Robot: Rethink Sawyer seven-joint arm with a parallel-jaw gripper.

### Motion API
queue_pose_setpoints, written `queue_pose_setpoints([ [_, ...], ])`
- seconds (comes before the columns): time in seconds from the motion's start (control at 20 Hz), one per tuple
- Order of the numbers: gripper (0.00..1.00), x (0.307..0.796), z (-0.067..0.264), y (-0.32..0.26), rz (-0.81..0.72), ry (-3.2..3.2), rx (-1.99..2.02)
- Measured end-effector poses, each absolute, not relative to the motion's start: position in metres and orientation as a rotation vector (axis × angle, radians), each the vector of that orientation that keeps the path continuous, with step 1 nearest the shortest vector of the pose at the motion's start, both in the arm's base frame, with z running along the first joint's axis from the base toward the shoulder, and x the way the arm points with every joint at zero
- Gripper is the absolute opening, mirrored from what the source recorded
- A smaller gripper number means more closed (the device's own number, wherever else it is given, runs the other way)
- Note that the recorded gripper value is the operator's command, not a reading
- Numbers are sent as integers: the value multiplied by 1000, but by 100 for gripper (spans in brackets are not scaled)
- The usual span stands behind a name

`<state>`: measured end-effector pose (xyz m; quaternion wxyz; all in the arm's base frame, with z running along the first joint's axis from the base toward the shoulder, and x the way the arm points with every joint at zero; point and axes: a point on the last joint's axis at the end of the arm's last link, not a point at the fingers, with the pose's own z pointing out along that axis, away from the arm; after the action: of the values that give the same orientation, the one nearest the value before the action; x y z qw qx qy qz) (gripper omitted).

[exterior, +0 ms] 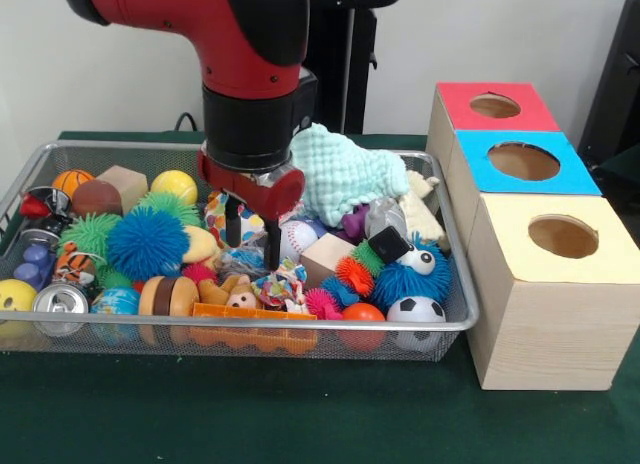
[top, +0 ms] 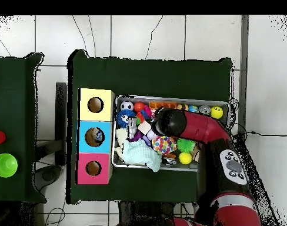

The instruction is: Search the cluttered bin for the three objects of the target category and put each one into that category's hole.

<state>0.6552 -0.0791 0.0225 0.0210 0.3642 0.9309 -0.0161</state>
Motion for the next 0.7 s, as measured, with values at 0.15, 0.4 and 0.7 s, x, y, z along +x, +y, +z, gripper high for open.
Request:
queue_pose_setpoints([
  [0.15,100,656,26,-81,-50,2880,1131],
  [0.4,100,655,23,-82,-50,2884,1135],
  [0.7,100,647,8,-81,-50,2908,1151],
])
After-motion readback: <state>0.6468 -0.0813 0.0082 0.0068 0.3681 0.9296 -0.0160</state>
